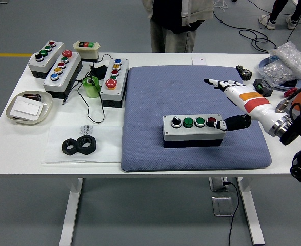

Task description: Pick up the button,place it on the desk,press the button,press the button

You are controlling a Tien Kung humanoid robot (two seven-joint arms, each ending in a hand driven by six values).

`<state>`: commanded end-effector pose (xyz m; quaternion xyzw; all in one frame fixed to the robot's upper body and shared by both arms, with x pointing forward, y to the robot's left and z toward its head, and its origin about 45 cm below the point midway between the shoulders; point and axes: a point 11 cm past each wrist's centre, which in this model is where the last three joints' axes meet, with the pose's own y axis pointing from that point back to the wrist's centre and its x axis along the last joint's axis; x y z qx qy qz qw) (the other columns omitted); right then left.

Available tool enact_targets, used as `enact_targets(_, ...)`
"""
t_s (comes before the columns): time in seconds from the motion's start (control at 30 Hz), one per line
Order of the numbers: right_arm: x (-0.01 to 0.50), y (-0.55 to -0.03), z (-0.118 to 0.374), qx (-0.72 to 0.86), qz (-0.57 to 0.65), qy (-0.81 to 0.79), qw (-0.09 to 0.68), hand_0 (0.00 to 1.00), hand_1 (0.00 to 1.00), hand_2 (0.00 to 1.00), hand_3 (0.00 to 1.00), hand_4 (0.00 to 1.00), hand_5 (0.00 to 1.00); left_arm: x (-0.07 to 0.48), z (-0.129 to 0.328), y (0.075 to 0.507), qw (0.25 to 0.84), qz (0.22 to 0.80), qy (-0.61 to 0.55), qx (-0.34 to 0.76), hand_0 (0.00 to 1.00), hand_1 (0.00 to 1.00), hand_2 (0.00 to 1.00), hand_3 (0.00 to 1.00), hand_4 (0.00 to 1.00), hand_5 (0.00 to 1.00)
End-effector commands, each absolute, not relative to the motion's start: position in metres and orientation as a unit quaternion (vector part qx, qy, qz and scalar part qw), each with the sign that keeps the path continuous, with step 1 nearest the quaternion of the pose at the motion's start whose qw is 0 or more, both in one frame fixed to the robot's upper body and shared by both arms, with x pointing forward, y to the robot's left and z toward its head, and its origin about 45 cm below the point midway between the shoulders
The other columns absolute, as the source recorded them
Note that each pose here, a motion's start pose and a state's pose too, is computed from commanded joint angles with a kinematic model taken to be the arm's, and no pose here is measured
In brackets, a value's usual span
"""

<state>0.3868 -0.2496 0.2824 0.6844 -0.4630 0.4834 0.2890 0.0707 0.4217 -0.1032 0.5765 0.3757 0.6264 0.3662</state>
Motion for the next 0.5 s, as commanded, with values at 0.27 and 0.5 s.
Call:
enact_targets(0.27, 0.383, -0.265, 0.273, 0.697, 0.444, -0.462, 0.321, 0.118, 0.071, 0.217, 0.781, 0.776, 0.383, 0.069, -0.104, 0.421, 0.366, 0.624, 0.377, 0.578, 0.683, 0.655, 0.753, 0.790, 0.707, 0.998)
enact_targets(0.5, 0.375, -0.257, 0.253, 0.717, 0.427, -0.419, 0.358, 0.049, 0.002, 0.136, 0.767, 0.760, 0.404, 0.067, -0.104, 0.421, 0.365, 0.622, 0.378, 0.580, 0.683, 0.655, 0.754, 0.791, 0.709, 0.998)
